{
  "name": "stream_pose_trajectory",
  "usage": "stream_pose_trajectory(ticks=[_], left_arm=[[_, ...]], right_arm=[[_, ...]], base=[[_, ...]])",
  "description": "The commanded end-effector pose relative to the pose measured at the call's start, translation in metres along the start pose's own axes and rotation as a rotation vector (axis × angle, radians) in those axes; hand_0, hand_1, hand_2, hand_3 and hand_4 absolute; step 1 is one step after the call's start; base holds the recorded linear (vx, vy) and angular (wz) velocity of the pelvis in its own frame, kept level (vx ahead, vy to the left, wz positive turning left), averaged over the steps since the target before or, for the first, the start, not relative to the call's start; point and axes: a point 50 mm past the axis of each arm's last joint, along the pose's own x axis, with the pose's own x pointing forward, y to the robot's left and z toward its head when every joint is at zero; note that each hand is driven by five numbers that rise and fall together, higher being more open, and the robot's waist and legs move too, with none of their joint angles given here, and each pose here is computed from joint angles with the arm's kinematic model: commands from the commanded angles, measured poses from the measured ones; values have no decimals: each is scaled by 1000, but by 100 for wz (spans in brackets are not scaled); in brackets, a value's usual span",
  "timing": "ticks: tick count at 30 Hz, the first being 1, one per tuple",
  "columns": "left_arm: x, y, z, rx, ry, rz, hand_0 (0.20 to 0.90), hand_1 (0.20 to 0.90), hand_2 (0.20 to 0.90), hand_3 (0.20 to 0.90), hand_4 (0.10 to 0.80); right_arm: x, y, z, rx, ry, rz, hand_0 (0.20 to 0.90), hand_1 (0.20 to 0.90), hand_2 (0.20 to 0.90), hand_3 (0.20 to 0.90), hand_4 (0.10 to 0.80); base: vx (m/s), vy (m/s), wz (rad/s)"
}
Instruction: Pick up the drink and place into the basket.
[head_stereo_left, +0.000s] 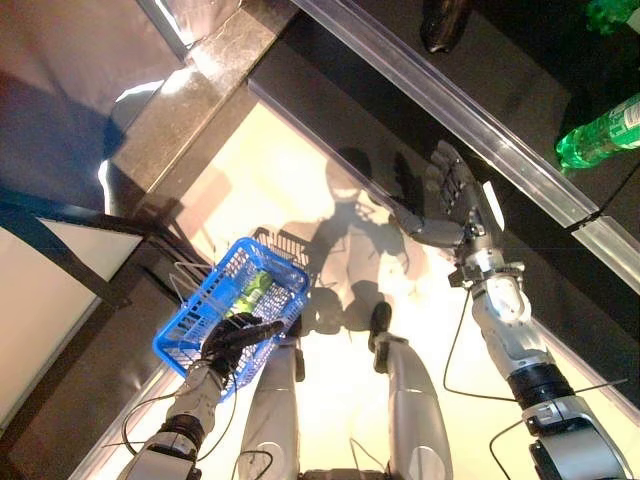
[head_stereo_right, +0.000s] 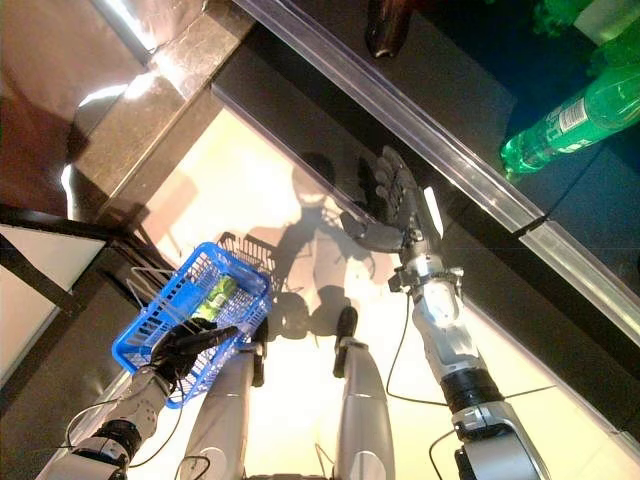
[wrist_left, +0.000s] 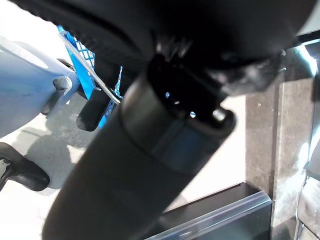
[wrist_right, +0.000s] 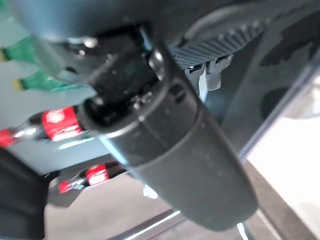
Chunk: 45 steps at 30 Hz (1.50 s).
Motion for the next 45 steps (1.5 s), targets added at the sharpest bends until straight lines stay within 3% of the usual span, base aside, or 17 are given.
stream_pose_trajectory(ticks=[1,8,19,31,45], left_arm=[[-12,9,-11,18,-18,-39,300,300,300,200,100],[-13,6,-15,22,2,-54,300,300,300,200,100],[-12,2,-17,30,24,-58,300,300,300,200,100],[-11,2,-15,61,46,-72,300,300,300,200,100],[-11,2,-14,84,66,-84,300,300,300,200,100]], right_arm=[[17,-3,73,-49,-357,32,900,900,900,900,800],[29,-12,115,-24,-525,-31,900,900,900,900,800],[42,-36,144,-17,-609,-177,900,900,900,900,800],[68,-82,164,-31,-569,-395,900,900,900,900,800],[90,-102,171,-15,-453,-454,900,900,900,900,800]], base=[[0,0,0],[40,6,2],[29,7,0],[13,-5,0],[8,-2,1]])
